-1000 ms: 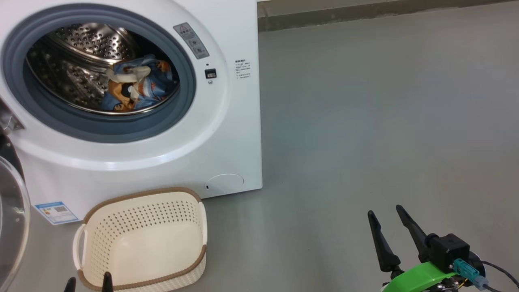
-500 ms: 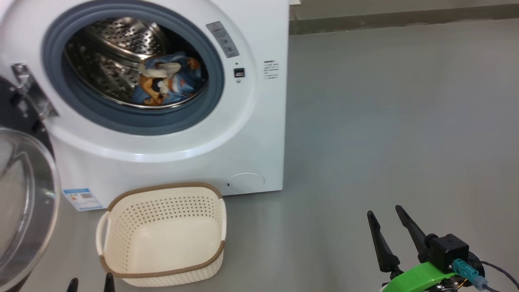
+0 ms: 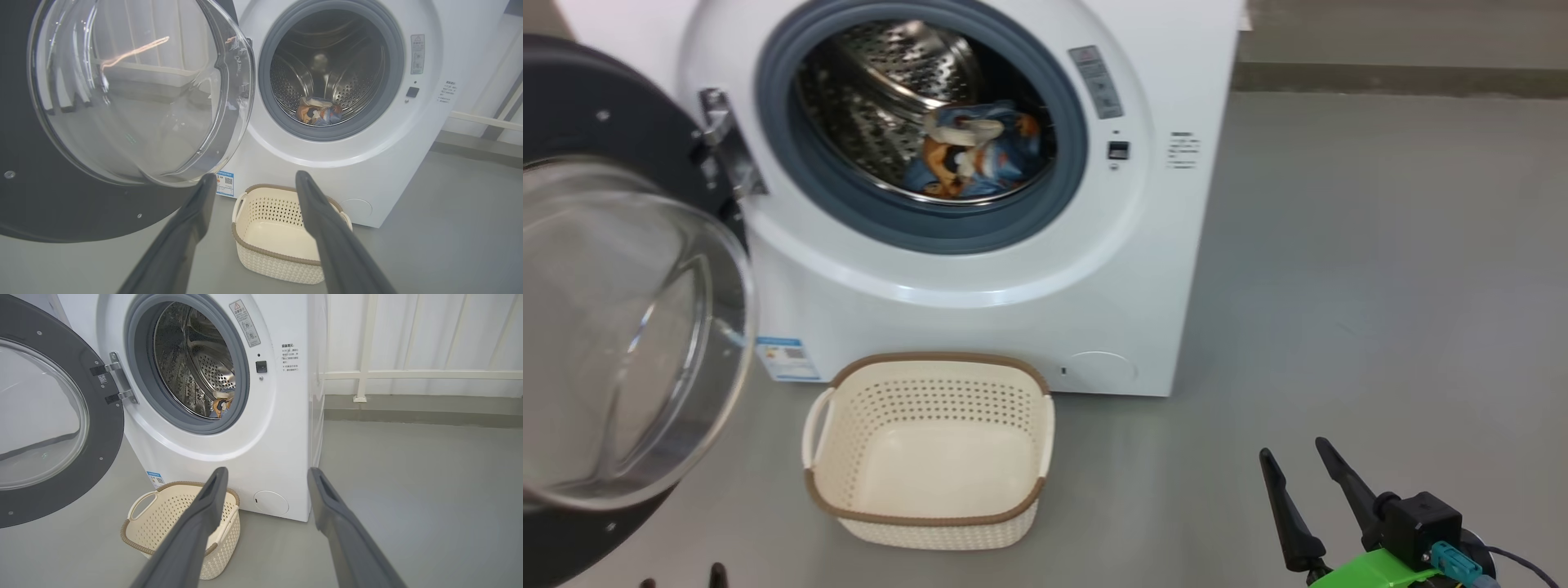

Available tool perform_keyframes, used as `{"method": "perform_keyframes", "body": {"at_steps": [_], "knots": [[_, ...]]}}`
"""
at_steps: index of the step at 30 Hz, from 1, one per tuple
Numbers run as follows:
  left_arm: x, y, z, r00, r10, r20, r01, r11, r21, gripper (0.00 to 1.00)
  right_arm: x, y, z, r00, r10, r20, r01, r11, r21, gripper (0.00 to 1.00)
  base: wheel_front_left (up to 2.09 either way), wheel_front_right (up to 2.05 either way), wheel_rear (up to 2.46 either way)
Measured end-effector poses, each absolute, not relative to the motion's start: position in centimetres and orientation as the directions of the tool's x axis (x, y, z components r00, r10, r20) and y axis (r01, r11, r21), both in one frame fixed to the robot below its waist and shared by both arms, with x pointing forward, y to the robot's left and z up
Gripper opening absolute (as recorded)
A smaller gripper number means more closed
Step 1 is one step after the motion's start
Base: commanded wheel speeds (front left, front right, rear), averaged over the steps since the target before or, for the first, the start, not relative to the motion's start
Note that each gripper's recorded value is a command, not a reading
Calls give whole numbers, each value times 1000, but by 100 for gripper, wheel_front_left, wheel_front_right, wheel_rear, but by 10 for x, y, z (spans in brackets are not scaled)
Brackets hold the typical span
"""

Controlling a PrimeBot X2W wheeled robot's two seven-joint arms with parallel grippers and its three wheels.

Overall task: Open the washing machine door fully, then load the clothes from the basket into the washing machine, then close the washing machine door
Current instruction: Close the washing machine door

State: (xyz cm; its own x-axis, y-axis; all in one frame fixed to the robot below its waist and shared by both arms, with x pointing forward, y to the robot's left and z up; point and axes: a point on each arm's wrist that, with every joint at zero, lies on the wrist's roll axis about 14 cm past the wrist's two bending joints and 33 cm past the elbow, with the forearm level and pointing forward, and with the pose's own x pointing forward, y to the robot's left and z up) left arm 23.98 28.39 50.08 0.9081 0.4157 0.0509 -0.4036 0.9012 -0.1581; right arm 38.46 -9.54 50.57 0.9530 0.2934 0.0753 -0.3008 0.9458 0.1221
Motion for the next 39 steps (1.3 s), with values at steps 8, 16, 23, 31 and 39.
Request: {"method": "perform_keyframes", "body": {"at_steps": [8, 16, 23, 31, 39], "knots": [[204, 310, 498, 840, 542, 41, -529, 832, -169, 100, 391, -53, 507, 910, 407, 76, -414, 903, 117, 100, 0, 0, 0], [171, 325, 491, 780, 626, 21, -614, 771, -169, 100, 393, -19, 509, 868, 490, 78, -496, 861, 109, 100, 0, 0, 0], [137, 336, 484, 712, 702, 1, -692, 702, -169, 100, 392, 13, 512, 820, 566, 83, -572, 814, 99, 100, 0, 0, 0], [120, 343, 480, 661, 750, -23, -742, 650, -165, 100, 387, 34, 505, 783, 619, 66, -622, 776, 105, 100, 0, 0, 0], [114, 344, 480, 637, 770, -32, -763, 625, -165, 100, 387, 41, 497, 770, 636, 46, -637, 763, 109, 100, 0, 0, 0]]}}
